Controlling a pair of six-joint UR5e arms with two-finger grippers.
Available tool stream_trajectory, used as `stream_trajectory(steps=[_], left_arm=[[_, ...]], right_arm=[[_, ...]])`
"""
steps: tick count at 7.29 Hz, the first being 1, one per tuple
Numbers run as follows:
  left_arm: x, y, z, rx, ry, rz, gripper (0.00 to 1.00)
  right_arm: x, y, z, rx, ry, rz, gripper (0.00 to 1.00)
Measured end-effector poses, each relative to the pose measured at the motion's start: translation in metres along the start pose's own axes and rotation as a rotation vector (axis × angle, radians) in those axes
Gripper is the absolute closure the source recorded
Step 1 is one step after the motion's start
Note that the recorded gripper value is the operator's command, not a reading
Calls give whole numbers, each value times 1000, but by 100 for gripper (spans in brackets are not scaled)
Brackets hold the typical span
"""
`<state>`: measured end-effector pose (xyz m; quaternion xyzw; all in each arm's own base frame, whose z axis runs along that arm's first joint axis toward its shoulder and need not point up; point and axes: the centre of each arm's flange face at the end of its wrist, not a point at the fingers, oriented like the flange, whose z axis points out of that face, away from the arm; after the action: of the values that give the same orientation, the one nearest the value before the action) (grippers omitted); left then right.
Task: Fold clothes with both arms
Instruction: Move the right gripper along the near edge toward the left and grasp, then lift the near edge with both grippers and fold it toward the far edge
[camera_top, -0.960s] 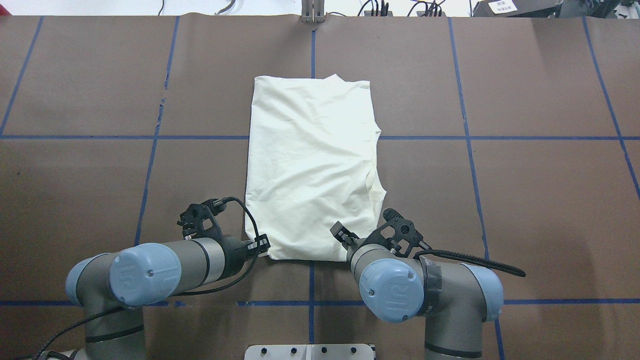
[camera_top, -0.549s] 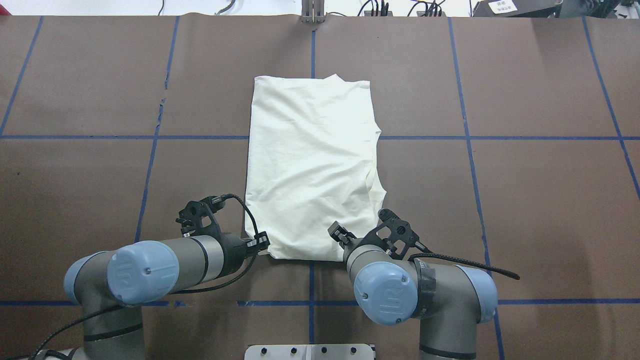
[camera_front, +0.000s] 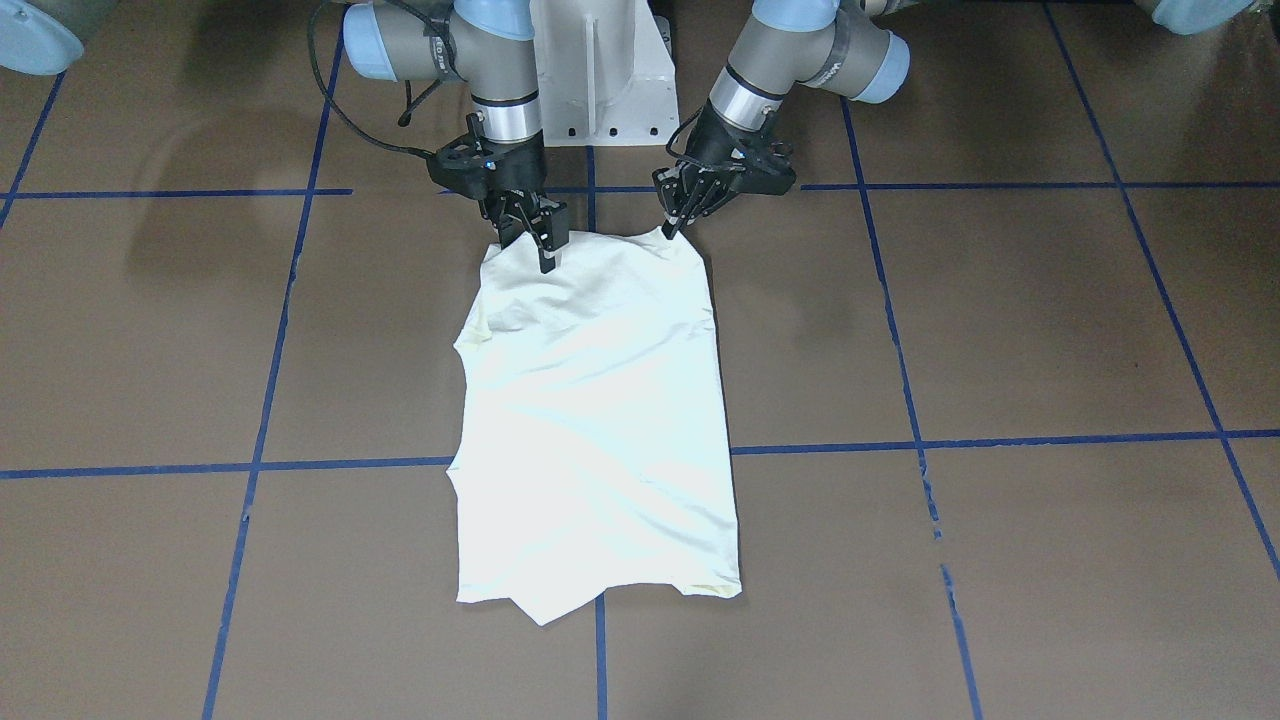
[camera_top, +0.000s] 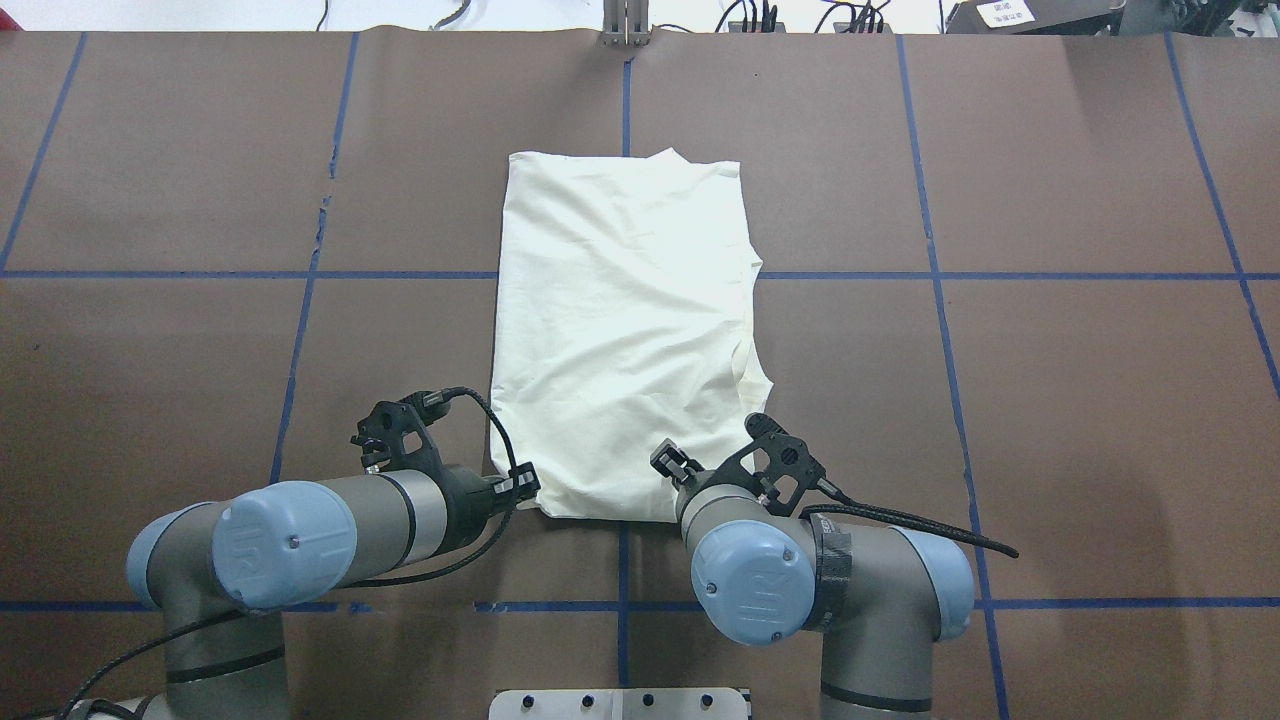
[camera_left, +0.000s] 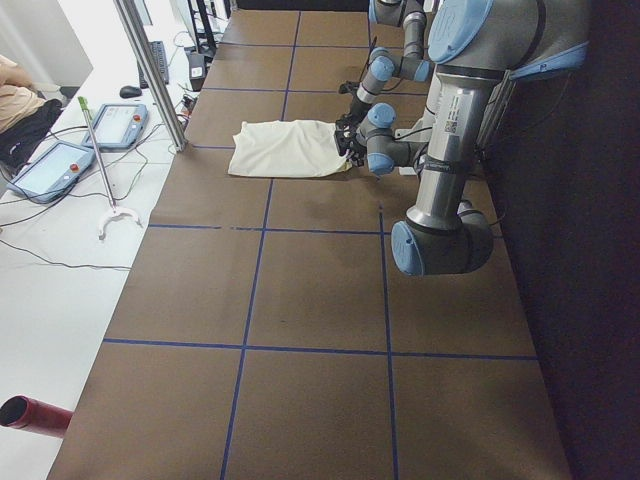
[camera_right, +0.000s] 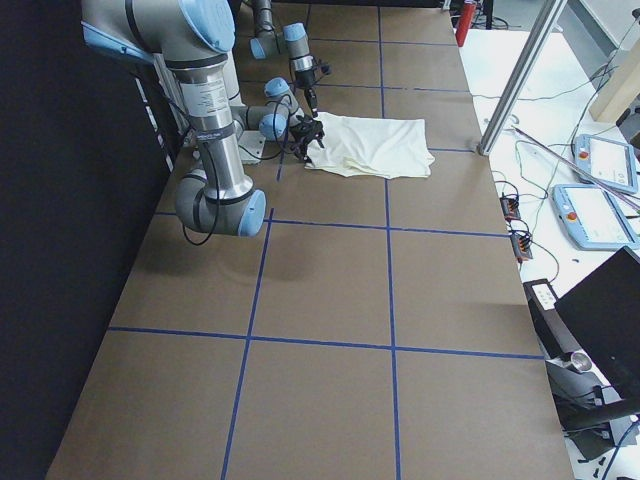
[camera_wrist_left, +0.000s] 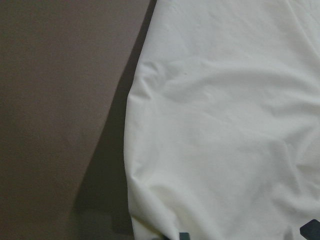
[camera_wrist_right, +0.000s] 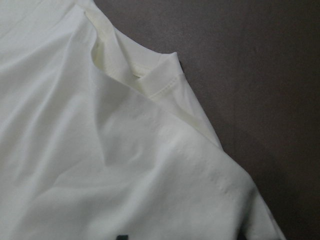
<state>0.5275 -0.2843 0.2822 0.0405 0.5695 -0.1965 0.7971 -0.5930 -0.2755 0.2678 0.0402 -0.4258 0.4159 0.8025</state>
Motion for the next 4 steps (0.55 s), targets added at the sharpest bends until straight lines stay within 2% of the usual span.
stream_trajectory(steps=[4], left_arm=[[2, 1, -2, -4, 5, 9, 100]], right_arm=[[-7, -7, -4, 4, -13, 61, 100]])
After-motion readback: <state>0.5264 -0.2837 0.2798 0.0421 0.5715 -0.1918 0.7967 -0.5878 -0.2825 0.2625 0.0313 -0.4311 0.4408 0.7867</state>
